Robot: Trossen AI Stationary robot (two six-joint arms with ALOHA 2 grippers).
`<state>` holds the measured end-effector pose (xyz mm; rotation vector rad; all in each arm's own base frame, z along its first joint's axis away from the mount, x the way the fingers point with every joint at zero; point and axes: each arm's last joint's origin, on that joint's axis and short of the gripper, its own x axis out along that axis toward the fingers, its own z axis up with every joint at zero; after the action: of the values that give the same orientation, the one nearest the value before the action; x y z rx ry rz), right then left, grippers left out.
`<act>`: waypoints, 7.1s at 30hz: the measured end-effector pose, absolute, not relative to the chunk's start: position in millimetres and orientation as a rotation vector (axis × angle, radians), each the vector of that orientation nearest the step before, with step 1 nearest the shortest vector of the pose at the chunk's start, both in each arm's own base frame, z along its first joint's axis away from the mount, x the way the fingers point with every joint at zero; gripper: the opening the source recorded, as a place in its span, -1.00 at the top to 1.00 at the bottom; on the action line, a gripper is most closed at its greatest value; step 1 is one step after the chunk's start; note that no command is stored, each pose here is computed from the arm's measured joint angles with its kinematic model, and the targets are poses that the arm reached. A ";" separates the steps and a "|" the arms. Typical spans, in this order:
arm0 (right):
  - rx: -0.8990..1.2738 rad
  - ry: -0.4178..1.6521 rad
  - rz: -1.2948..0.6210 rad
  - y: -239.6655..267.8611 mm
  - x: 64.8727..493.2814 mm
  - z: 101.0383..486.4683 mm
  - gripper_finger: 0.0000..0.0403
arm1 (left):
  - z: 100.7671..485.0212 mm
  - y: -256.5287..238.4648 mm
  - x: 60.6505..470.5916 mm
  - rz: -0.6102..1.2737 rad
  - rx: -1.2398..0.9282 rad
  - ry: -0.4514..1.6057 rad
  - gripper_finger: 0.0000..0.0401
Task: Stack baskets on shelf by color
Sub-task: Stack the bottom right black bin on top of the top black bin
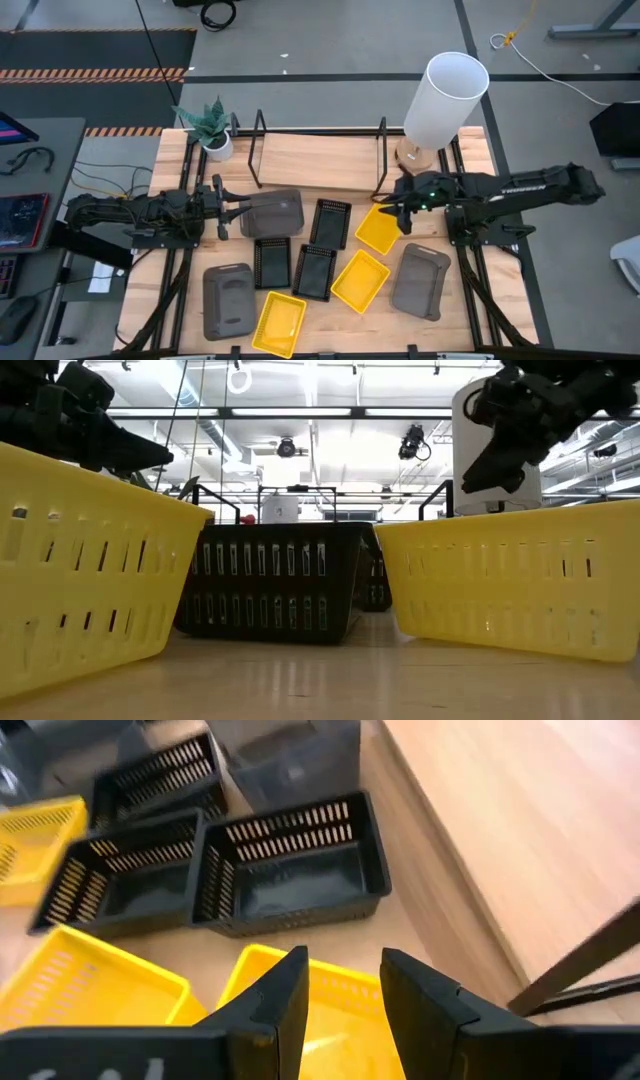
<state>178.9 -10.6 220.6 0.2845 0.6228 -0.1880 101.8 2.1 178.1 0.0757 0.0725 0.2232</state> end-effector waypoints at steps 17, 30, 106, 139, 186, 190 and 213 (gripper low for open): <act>0.149 0.878 -0.057 17.6 265.4 217.9 0.29 | 178.1 2.1 101.8 0.223 0.076 0.073 0.40; 0.026 1.073 -0.114 24.1 326.8 216.7 0.15 | 178.1 2.1 101.8 0.223 0.075 0.073 0.40; 0.031 1.003 0.229 188.6 406.4 213.3 0.12 | 175.8 2.1 104.0 0.223 0.080 0.101 0.40; -0.129 1.061 -0.010 221.7 409.0 151.9 0.17 | 175.3 2.1 104.2 0.223 0.081 0.105 0.40; -0.316 1.214 -0.186 214.0 394.7 247.0 0.97 | 175.3 2.0 104.2 0.222 0.081 0.105 0.40; -0.356 1.237 -0.273 197.0 398.1 241.1 0.97 | 175.3 2.0 104.2 0.223 0.081 0.105 0.40; -0.356 1.331 -0.447 146.0 406.6 193.2 0.95 | 175.3 2.0 104.2 0.222 0.081 0.105 0.40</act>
<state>406.6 146.0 193.2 -0.3561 1.3312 -0.4465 104.2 2.0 175.3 0.0811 0.1054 0.2224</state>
